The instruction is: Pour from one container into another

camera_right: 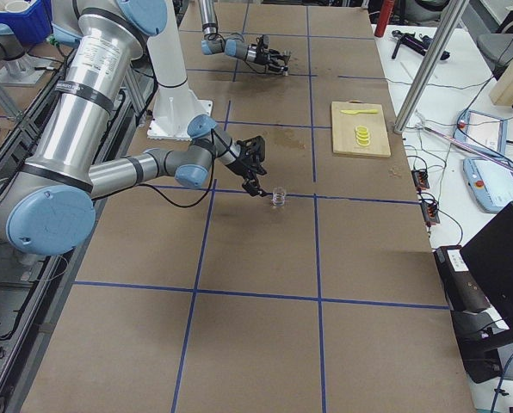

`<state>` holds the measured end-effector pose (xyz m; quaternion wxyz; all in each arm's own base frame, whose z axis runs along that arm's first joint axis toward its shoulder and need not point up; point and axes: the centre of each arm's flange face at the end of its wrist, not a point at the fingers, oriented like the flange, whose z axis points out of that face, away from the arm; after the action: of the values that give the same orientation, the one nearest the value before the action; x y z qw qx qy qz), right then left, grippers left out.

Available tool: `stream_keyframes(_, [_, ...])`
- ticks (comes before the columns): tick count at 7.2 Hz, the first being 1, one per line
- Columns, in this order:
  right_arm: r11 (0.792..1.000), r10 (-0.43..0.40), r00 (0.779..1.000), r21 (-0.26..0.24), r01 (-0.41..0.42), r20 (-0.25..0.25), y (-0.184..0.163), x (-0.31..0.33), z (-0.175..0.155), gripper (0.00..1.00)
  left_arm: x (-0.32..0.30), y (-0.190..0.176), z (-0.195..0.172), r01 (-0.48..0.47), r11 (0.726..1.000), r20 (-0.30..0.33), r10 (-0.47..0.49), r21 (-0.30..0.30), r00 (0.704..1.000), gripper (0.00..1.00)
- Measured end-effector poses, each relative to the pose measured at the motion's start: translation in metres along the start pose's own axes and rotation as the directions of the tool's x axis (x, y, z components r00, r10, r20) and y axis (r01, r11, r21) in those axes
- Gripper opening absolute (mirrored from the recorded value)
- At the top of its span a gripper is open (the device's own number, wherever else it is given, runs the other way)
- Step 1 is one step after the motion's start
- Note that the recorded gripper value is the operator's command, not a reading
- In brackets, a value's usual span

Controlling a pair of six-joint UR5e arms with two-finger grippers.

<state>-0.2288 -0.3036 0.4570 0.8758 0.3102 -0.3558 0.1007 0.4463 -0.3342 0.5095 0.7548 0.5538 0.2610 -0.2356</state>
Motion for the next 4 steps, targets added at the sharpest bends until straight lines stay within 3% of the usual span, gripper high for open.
stream_keyframes(1, [1.0, 0.0, 1.0, 0.006, 0.0, 0.002, 0.0035, -0.0032, 0.0003, 1.0, -0.0009, -0.0011, 0.002, -0.002, 1.0, 0.003, 0.002, 0.003, 1.0, 0.72])
stream_keyframes(4, [1.0, 0.007, 1.0, 0.01, -0.007, 0.007, 0.0112, -0.0092, 0.001, 1.0, 0.0039, -0.0009, 0.0043, 0.006, 1.0, 0.001, -0.006, 0.005, 1.0, 0.62])
